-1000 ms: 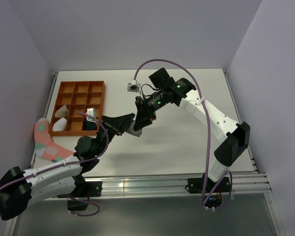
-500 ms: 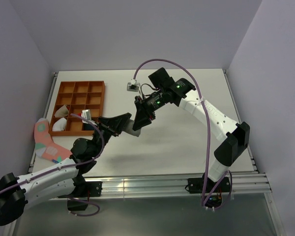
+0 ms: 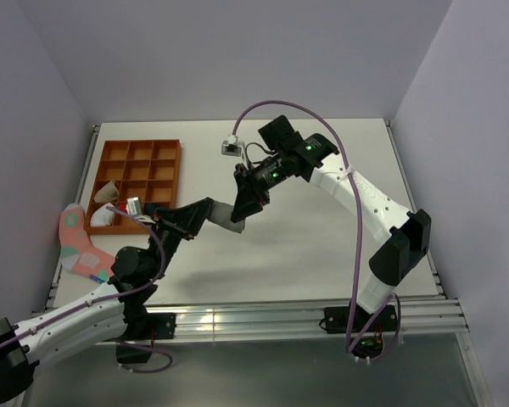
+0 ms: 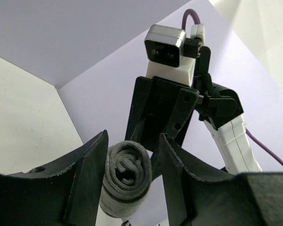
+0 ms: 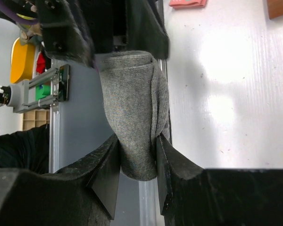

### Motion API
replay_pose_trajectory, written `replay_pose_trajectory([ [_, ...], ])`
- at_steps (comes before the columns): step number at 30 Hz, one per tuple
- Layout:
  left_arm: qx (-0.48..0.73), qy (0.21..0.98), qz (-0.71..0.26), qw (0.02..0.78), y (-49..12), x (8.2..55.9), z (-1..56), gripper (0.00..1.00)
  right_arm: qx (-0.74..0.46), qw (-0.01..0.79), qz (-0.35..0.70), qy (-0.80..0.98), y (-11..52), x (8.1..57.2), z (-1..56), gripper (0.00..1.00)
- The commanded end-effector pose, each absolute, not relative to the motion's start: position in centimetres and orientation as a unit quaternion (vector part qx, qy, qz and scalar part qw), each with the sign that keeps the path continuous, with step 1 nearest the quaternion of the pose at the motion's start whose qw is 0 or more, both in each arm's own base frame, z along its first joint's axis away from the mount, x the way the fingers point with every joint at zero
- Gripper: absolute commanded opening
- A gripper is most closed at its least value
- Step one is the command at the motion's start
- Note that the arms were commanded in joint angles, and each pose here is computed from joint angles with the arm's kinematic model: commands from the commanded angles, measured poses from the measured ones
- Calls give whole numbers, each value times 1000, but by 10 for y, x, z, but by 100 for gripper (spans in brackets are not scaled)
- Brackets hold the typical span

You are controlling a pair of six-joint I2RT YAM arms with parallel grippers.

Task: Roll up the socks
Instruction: Adjust the sock.

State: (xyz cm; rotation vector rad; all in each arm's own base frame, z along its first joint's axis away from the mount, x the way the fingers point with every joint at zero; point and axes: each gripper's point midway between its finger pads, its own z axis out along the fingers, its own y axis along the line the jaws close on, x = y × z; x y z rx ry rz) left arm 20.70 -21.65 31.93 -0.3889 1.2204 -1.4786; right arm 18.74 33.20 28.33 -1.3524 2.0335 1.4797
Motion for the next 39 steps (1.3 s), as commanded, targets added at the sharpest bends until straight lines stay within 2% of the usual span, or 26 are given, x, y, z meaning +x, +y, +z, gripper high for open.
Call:
replay_pose_trajectory([
  [1, -168, 506, -617, 578, -205, 205, 325, 53, -457, 155, 503, 717, 331, 200, 286, 0],
  [19, -182, 537, -614, 549, -204, 202, 293, 56, -428, 214, 488, 730, 330, 236, 314, 0],
  [39, -148, 509, -640, 556, -225, 204, 329, 57, -428, 211, 479, 737, 334, 235, 308, 0],
])
